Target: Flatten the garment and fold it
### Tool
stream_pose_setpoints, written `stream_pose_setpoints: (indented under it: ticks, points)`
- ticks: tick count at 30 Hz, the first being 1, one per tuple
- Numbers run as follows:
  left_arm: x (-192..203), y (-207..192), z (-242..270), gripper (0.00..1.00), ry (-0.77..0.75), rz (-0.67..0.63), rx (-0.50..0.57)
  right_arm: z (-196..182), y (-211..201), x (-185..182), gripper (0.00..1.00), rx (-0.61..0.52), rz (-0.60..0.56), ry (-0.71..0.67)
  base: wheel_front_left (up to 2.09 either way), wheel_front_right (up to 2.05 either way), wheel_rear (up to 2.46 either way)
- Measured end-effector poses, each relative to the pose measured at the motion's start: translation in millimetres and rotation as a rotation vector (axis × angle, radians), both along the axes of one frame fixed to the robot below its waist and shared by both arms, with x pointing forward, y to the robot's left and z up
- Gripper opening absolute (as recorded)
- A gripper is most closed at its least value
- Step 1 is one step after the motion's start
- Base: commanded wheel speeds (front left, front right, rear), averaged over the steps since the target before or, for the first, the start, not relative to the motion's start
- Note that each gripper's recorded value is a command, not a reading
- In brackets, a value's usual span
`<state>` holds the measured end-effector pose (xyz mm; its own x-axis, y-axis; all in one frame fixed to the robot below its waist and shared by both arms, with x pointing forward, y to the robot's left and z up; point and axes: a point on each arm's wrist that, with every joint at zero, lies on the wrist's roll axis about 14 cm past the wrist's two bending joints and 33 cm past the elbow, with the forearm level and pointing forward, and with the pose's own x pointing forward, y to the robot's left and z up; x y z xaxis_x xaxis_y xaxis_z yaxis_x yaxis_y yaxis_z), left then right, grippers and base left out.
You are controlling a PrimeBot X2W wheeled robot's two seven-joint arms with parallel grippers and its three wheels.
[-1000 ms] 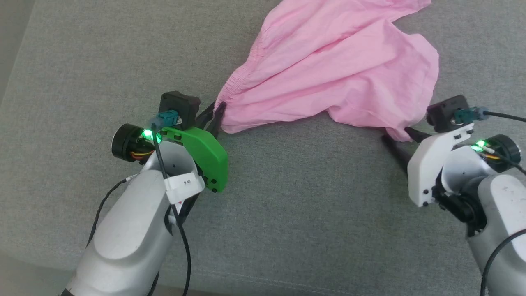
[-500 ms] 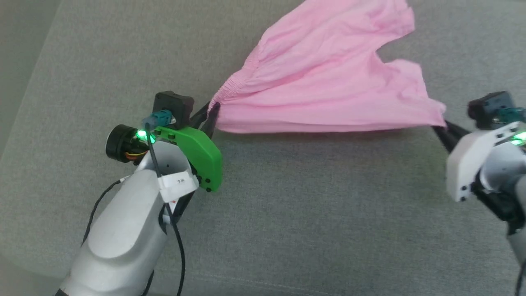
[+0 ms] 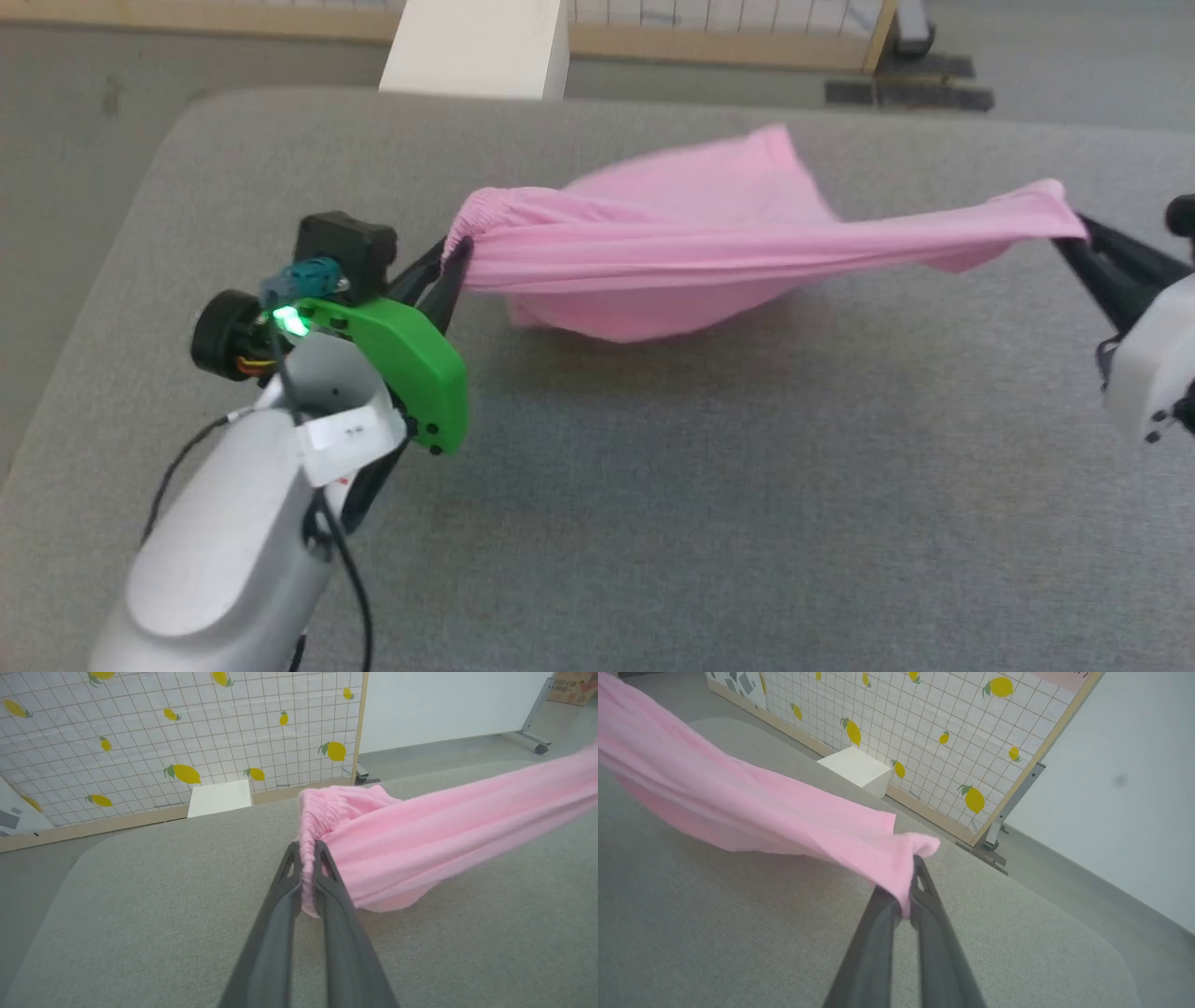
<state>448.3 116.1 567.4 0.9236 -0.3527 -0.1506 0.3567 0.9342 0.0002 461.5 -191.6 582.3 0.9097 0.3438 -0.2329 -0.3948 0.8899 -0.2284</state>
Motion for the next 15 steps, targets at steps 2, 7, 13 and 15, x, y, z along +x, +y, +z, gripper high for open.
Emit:
stream_pose_setpoints:
  ticks: [2,7,13,15]
  points:
    - [-7.5,-2.7,21.8,0.0,-0.039,-0.018,-0.009,24.0,-4.6,-7.4,0.0,-0.004,0.001,-0.062,0.0,0.0,0.0]
    - [-22.7,-8.9,74.7,0.0,-0.137,-0.056,-0.028,74.1,-18.0,-23.7,0.0,-0.006,-0.016,-0.191,0.0,0.0,0.0]
    - [-23.6,-14.6,122.2,0.0,-0.184,-0.103,-0.043,112.6,-29.7,-29.0,0.0,-0.022,-0.038,-0.275,0.0,0.0,0.0]
    - [-16.5,-12.6,136.0,0.0,-0.196,-0.105,-0.04,123.8,-28.4,-24.5,0.0,-0.034,-0.03,-0.299,0.0,0.0,0.0]
